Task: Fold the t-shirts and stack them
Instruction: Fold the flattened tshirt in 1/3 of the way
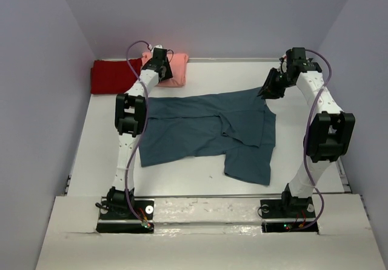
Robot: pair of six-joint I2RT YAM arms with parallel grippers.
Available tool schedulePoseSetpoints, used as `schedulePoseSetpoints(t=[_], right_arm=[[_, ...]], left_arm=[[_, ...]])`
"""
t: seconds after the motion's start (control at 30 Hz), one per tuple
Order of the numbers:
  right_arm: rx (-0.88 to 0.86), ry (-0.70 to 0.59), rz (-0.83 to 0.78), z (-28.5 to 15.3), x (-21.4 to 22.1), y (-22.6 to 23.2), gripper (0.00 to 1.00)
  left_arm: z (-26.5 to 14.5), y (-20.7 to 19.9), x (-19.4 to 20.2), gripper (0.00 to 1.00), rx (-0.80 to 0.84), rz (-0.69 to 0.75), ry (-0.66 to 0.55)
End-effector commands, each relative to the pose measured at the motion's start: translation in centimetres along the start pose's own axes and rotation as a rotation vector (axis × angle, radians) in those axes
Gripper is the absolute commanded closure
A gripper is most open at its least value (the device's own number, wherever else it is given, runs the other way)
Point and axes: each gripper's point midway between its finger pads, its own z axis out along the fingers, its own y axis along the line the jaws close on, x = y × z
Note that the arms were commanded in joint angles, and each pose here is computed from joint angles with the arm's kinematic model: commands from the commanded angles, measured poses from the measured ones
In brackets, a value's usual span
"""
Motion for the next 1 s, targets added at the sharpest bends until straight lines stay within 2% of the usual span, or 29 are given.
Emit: schedulePoseSetpoints(t=[0.0,0.17,0.27,0.37,0.43,0.53,0.6,0.7,0.77,0.8,0.83,0.87,0.9,0.97], right_arm=[[-0.021,-0.013,-0.025,-0.6,0.1,0.8,0.66],[-0.030,0.001,-0.032,-0.1,0.3,1.1,0.66],[-0.037,0.015,-0.029,0.4,0.4,1.0,0.66],[-0.049,0.033,-0.031,0.9,0.8,1.4,0.66],[-0.055,0.038,-0.032,1.0,0.8,1.4,0.66],[-0.063,0.085,-0.002,1.6,1.6,1.3,0.66],[-0.083,0.119,0.057,1.8,2.2,1.3,0.66],[-0.177,0.209,0.218,1.4,4.1,1.3,0.65],[-0.179,0.209,0.264,0.7,4.6,0.8,0.65],[-0.173,0.206,0.267,0.4,4.9,0.7,0.65],[-0.158,0.172,0.261,-0.8,4.8,0.4,0.63],[-0.126,0.194,0.275,-1.1,5.9,-0.2,0.57],[-0.113,0.180,0.281,-2.0,6.2,-0.4,0.44],[-0.108,0.203,0.294,-2.7,7.5,-0.5,0.42]], left_arm=[[-5.5,-0.1,-6.6,0.48,0.009,-0.053,-0.169],[-12.3,-1.1,-12.4,0.47,0.054,-0.067,-0.308],[-18.3,-1.7,-16.5,0.46,0.088,-0.081,-0.422],[-21.2,-1.7,-17.5,0.43,0.105,-0.098,-0.452],[-22.7,-1.2,-17.0,0.41,0.092,-0.123,-0.429],[-22.3,0.0,-13.4,0.41,0.036,-0.145,-0.293],[-21.5,1.2,-9.2,0.43,0.000,-0.139,-0.157],[-21.8,2.8,-4.0,0.44,-0.030,-0.195,-0.025],[-23.7,3.4,-2.9,0.44,-0.008,-0.255,-0.011],[-23.3,4.4,0.0,0.44,-0.032,-0.271,0.048],[-23.9,4.6,1.0,0.43,-0.011,-0.298,0.078],[-24.1,5.5,1.9,0.42,-0.014,-0.346,0.100],[-25.1,5.9,4.1,0.41,0.003,-0.370,0.153],[-26.1,6.1,5.9,0.41,0.026,-0.408,0.202]])
